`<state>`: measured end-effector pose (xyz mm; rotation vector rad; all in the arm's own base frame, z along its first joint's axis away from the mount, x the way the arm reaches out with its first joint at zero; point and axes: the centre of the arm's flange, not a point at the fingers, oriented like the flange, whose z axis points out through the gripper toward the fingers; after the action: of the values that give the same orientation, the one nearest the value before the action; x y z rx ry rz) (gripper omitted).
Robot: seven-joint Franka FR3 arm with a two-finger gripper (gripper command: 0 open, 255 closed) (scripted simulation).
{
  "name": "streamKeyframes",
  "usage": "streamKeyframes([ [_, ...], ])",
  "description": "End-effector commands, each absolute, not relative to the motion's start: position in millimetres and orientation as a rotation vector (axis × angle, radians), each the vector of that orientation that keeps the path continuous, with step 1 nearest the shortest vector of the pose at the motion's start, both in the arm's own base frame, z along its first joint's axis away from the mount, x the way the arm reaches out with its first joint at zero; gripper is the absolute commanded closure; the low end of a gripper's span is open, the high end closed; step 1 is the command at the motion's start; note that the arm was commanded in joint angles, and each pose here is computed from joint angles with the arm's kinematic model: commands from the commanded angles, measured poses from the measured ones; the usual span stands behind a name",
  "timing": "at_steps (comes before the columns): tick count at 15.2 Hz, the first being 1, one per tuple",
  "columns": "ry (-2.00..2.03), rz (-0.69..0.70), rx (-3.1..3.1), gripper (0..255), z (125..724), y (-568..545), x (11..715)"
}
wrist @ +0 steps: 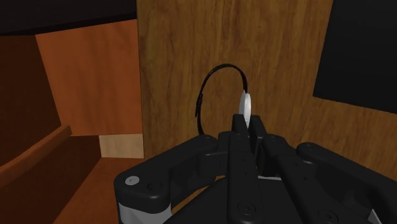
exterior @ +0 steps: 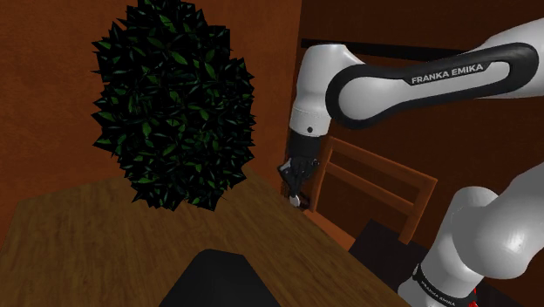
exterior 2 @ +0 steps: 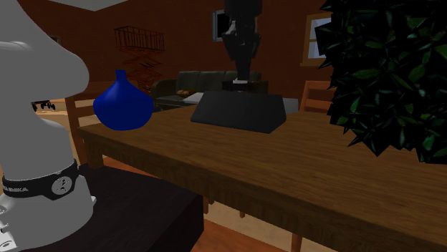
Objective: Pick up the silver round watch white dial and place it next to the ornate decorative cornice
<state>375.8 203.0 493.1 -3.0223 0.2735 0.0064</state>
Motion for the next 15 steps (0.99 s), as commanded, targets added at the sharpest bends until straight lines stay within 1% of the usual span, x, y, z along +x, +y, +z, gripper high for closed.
streamKeyframes([
  [1, 0.275, 0.006, -3.022, 255, 494.3, 216.1, 354.4],
  [15, 0.275, 0.006, -3.022, 255, 494.4, 316.5, 199.3],
])
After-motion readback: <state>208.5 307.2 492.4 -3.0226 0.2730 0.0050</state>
